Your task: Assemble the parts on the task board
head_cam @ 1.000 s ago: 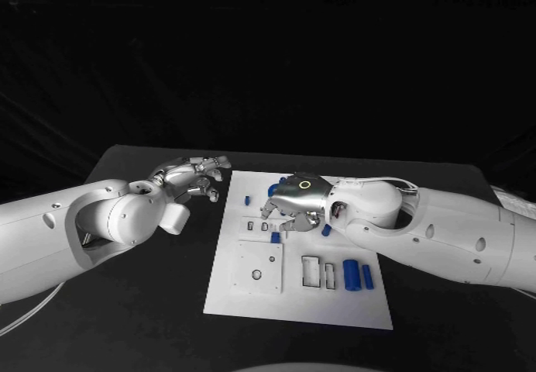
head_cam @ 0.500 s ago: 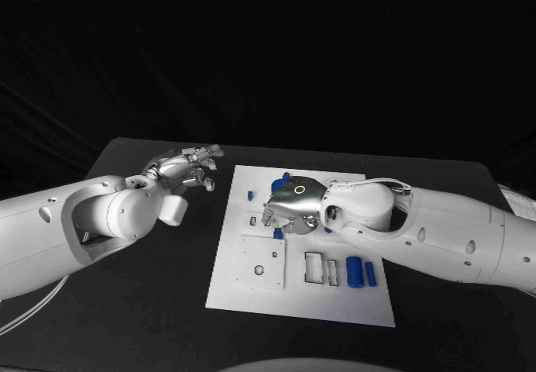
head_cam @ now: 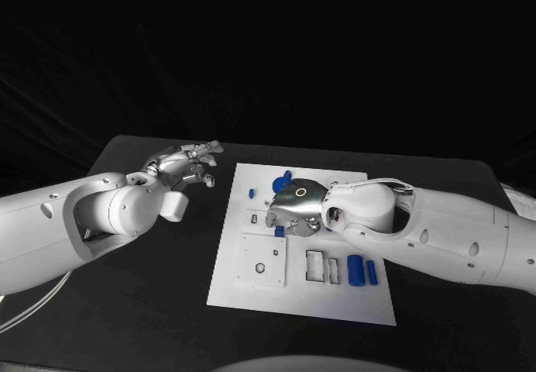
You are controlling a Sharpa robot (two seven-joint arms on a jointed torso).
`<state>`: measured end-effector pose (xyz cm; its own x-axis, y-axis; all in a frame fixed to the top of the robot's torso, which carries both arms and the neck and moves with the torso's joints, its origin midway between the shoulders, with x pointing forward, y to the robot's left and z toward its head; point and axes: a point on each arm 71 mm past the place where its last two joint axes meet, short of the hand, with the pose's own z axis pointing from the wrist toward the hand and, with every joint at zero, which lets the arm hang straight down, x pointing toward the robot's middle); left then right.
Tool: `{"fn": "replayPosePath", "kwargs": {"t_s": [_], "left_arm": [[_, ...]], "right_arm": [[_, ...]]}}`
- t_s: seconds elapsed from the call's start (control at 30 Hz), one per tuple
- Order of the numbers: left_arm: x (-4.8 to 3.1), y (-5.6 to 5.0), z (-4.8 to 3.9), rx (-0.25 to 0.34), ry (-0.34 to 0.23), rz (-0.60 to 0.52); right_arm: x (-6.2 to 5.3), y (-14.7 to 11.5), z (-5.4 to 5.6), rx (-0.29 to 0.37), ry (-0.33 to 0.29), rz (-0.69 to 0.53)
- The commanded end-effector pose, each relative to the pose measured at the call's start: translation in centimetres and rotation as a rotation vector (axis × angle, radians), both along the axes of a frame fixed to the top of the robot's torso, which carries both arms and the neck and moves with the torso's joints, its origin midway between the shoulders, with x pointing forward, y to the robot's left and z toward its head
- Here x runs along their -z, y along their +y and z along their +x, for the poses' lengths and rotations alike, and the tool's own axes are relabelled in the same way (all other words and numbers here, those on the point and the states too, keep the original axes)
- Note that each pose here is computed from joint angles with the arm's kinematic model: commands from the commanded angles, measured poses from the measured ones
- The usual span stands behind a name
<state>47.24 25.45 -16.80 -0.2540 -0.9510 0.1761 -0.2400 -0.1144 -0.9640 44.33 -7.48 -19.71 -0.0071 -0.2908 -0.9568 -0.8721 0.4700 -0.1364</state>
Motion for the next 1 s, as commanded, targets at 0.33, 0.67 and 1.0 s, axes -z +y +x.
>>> {"fn": "replayPosePath", "kwargs": {"t_s": [0.33, 0.67, 1.0], "left_arm": [[-0.04, -0.2, 0.0, 0.004, 0.001, -0.009], [-0.01, -0.2, -0.01, 0.004, 0.007, -0.01], [0.04, -0.3, -0.03, 0.007, 0.014, -0.009]], "right_arm": [[1.3, 0.3, -0.2, -0.009, 0.017, -0.054], [1.7, 0.3, -0.1, -0.004, -0.002, -0.06], [1.8, 0.5, -0.2, -0.012, 0.001, -0.064]]}}
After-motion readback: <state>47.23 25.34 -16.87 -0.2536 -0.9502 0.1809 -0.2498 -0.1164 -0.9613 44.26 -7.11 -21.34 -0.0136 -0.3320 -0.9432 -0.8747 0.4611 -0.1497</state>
